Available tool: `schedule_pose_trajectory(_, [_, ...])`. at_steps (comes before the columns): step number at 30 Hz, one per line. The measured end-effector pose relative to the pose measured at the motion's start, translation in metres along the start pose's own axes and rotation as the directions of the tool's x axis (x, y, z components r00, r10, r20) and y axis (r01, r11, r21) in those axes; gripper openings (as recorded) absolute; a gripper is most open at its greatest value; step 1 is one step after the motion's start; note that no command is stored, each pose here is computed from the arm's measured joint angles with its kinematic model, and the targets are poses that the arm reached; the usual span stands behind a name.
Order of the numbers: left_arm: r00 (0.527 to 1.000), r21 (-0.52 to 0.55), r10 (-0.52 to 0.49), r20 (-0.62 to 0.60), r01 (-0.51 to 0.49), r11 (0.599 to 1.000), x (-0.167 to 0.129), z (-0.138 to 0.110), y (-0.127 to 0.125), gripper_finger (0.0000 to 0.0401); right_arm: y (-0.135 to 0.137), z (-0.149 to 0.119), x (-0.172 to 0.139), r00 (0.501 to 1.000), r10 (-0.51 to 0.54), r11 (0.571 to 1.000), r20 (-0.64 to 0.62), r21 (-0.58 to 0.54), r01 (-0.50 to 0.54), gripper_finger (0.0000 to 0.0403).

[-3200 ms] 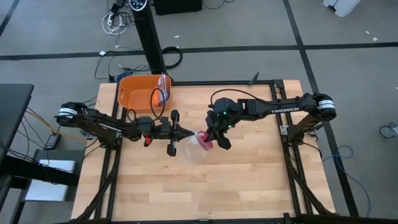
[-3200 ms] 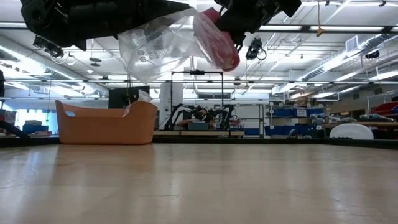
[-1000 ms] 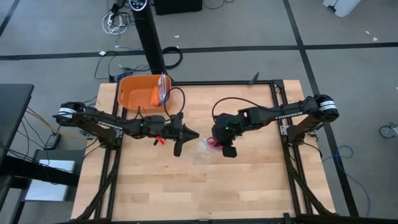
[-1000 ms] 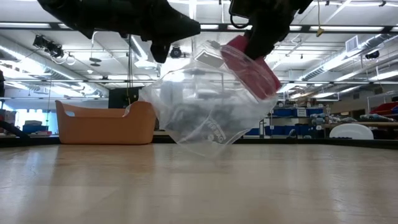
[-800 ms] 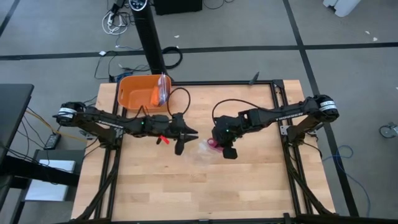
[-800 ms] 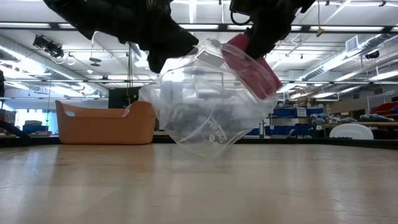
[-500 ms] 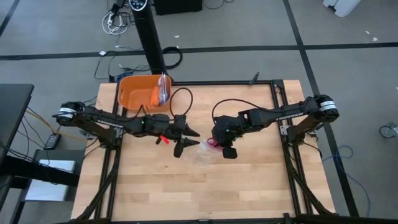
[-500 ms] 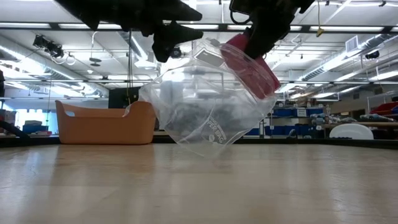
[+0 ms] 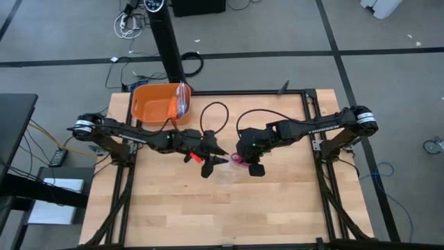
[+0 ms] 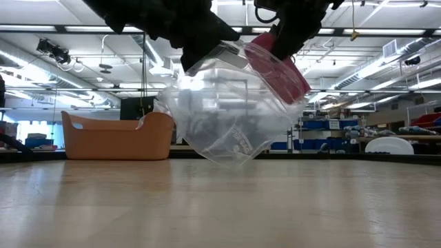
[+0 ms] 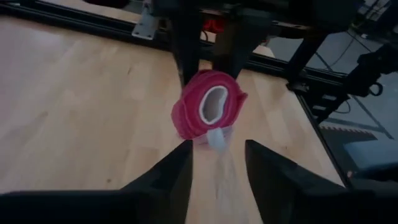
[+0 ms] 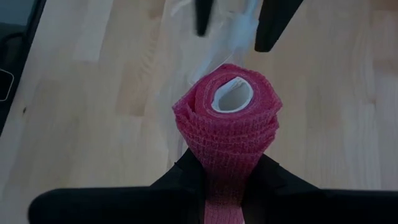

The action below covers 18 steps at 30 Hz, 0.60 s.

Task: Roll bandage
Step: Put the pink bandage into the transparent zip bag

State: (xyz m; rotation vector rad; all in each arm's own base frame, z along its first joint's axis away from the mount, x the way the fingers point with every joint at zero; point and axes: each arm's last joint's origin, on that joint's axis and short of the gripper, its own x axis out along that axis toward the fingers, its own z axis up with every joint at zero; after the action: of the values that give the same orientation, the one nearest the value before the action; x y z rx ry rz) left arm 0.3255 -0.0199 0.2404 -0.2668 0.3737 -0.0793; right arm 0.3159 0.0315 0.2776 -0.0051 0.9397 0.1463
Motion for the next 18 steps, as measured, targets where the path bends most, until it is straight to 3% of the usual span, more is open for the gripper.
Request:
schedule_pose_trajectory(7, [1.0,0.075,0.015,-0.024,-0.013,0.997,0.0,-0.0026,0.0005,0.0015,0.0051,-0.0004,0.0002,1.0,0.009,1.0,-0.004,-0.012,-0.009,0.0058])
schedule_pose_trajectory(18, [0.993,0.082,0.118,0.001,-0.118,0.99,-0.0001,-0.0023,0.0035,0.0003,0.0103,-0.0024,0.0004,0.999,-0.025,1.0,-0.023,-0.011,0.025,0.0058])
